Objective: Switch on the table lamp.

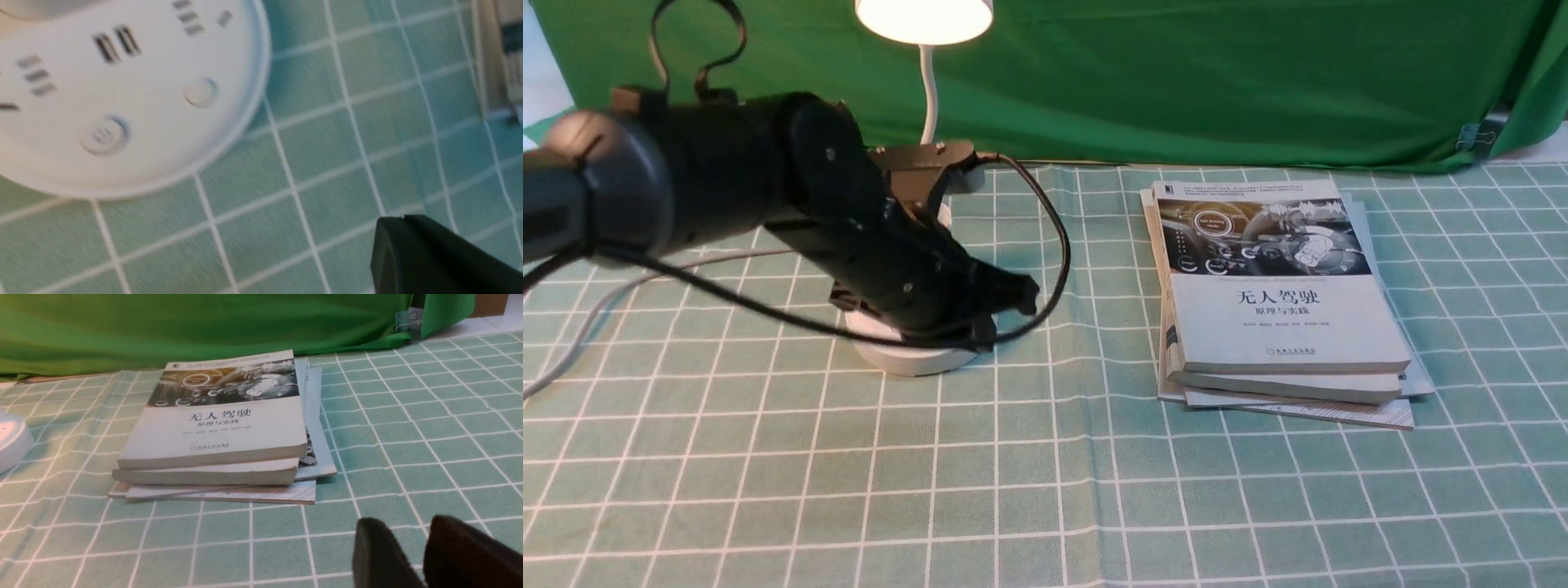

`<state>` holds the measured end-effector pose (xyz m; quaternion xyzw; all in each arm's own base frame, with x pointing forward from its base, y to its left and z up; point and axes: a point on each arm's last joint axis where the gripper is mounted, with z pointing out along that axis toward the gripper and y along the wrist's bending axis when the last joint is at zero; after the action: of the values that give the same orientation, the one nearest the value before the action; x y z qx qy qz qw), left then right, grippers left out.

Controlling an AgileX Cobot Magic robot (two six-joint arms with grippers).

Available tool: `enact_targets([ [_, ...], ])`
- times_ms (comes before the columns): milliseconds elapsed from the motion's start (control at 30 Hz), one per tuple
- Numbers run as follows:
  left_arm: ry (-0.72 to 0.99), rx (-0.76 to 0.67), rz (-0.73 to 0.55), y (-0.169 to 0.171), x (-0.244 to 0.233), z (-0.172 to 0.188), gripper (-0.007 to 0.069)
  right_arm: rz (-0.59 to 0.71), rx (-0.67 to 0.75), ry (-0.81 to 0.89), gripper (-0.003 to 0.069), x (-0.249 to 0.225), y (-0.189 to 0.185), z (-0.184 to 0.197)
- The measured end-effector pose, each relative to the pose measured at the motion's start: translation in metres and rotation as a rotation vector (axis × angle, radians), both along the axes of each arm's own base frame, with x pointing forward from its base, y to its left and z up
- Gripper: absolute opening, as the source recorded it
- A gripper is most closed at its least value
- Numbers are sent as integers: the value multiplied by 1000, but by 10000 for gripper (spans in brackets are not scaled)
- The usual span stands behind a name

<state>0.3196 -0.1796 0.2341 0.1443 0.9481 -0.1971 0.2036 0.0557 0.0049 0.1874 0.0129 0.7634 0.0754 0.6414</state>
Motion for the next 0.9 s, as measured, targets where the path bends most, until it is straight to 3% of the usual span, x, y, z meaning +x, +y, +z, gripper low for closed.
enact_targets([
  [100,-75,-78,-77,5,-47,20,21,0,0,0,238,0,0,0],
  [233,-297,-192,-130,20,-98,64,21,0,0,0,238,0,0,0],
  [433,-650,-305,-102,63,-169,108,21,0,0,0,238,0,0,0],
  [567,-769,-320,-74,86,-199,105,21,0,0,0,238,0,0,0],
  [900,-829,-233,-148,109,-235,71,21,0,0,0,238,0,0,0],
])
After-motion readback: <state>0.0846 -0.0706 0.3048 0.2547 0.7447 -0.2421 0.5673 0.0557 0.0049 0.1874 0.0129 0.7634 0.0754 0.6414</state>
